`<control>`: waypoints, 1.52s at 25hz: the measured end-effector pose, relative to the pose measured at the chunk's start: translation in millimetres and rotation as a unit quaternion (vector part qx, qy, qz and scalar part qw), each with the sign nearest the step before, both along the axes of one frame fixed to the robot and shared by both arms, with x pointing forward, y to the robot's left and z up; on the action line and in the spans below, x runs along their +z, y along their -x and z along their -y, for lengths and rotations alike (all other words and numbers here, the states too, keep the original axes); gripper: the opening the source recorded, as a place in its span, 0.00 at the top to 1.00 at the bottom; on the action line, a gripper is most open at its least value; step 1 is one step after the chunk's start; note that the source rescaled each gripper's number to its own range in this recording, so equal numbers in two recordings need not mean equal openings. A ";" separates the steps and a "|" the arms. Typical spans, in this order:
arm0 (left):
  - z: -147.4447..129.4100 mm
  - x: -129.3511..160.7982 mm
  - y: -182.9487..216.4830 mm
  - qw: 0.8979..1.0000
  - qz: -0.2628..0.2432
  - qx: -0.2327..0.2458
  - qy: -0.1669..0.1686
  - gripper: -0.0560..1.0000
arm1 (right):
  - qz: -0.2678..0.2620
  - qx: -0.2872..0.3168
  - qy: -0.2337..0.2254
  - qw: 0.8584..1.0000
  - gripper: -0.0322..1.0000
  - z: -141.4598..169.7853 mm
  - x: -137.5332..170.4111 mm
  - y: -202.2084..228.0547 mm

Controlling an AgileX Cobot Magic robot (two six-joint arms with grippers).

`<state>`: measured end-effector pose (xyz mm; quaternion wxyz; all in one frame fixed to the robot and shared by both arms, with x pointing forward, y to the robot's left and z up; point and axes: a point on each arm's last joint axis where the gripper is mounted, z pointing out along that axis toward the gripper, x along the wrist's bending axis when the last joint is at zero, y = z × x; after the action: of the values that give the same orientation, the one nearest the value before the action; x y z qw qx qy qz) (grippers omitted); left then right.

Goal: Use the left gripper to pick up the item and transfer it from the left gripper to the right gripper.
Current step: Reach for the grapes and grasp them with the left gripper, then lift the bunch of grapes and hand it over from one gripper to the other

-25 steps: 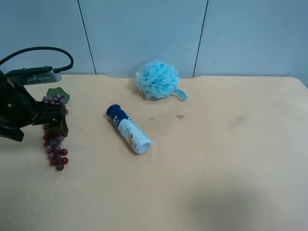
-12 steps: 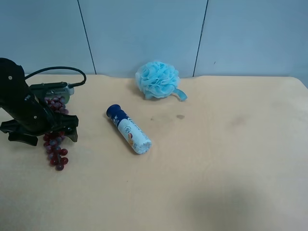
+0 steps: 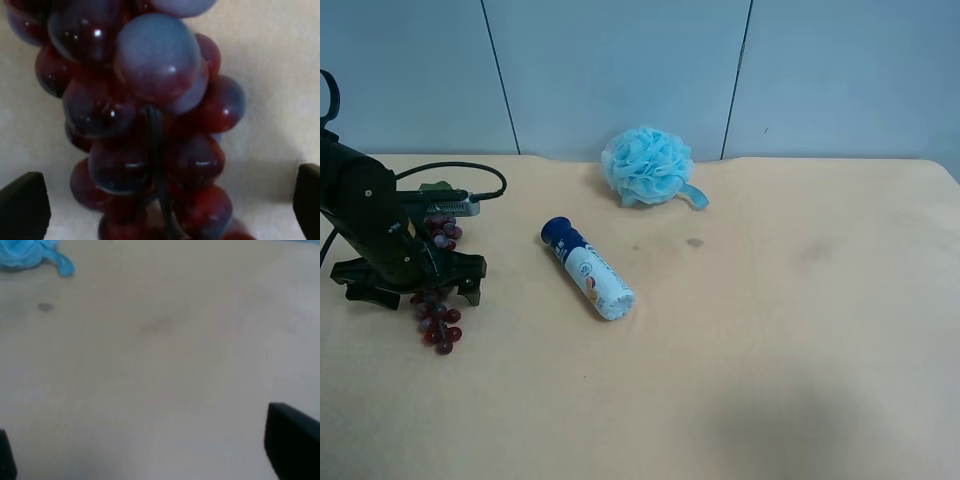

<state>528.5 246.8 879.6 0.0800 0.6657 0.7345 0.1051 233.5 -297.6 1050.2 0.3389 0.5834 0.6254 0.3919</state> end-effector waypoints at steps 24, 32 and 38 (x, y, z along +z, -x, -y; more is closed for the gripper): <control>-4.0 30.7 7.2 1.000 0.012 0.009 -0.009 0.92 | 0.000 0.000 0.000 1.000 0.00 0.0 0.0 0.0; -13.1 90.1 30.8 0.999 0.044 0.002 -0.026 0.93 | 0.000 0.000 0.000 1.000 0.00 0.0 0.0 0.0; -21.9 141.8 60.6 0.996 0.084 -0.012 -0.035 0.93 | 0.000 0.000 0.000 1.000 0.00 0.0 0.0 0.0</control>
<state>467.9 268.7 1021.4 0.1196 0.6655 0.7130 0.1856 233.5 -297.6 1050.2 0.3389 0.5834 0.6254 0.3919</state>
